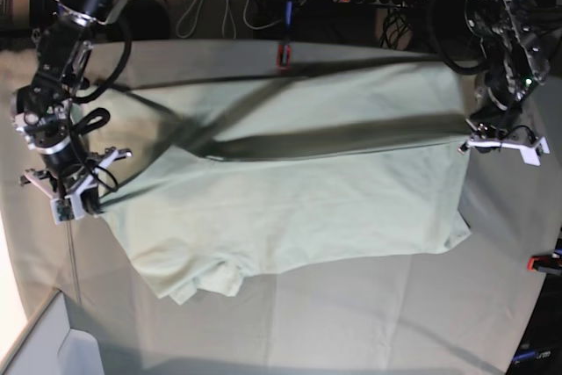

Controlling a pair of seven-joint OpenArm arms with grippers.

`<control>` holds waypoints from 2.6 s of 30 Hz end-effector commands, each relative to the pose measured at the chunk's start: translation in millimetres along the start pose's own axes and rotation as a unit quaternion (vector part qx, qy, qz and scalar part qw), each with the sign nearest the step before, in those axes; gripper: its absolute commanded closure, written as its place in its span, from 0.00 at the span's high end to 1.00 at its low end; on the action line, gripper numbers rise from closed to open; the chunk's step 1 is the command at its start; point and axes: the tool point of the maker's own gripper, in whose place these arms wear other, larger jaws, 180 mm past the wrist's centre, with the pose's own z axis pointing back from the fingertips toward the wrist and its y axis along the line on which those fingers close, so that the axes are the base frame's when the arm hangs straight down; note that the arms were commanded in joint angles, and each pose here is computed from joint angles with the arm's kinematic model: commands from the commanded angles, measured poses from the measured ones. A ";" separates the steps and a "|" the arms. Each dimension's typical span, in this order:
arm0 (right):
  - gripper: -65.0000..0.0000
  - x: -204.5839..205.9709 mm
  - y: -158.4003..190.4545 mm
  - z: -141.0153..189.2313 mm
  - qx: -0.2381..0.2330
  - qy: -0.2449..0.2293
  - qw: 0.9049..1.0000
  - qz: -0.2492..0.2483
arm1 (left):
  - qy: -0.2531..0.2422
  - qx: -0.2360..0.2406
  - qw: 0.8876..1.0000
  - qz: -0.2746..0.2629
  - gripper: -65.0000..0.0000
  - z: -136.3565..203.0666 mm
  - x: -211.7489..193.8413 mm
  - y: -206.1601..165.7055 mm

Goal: Layout the t-shirt on the table in an organized manner, then fold the t-shirt properly

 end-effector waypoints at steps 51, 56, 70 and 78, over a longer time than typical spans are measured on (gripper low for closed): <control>0.44 -41.3 5.3 28.8 0.017 0.036 0.999 0.037 | 0.038 0.045 0.998 0.009 0.62 35.1 -58.8 42.8; 0.44 -44.3 6.3 30.6 0.017 0.041 0.998 0.036 | 0.075 0.062 0.995 0.023 0.61 26.7 -86.7 58.5; 0.44 -102.1 10.0 61.9 0.018 0.106 0.994 0.021 | 0.022 0.058 0.998 0.012 0.00 35.0 -41.8 56.7; 0.44 -129.6 11.6 82.8 0.022 0.139 0.990 0.025 | 0.015 0.059 0.998 0.011 0.00 34.4 -35.3 57.5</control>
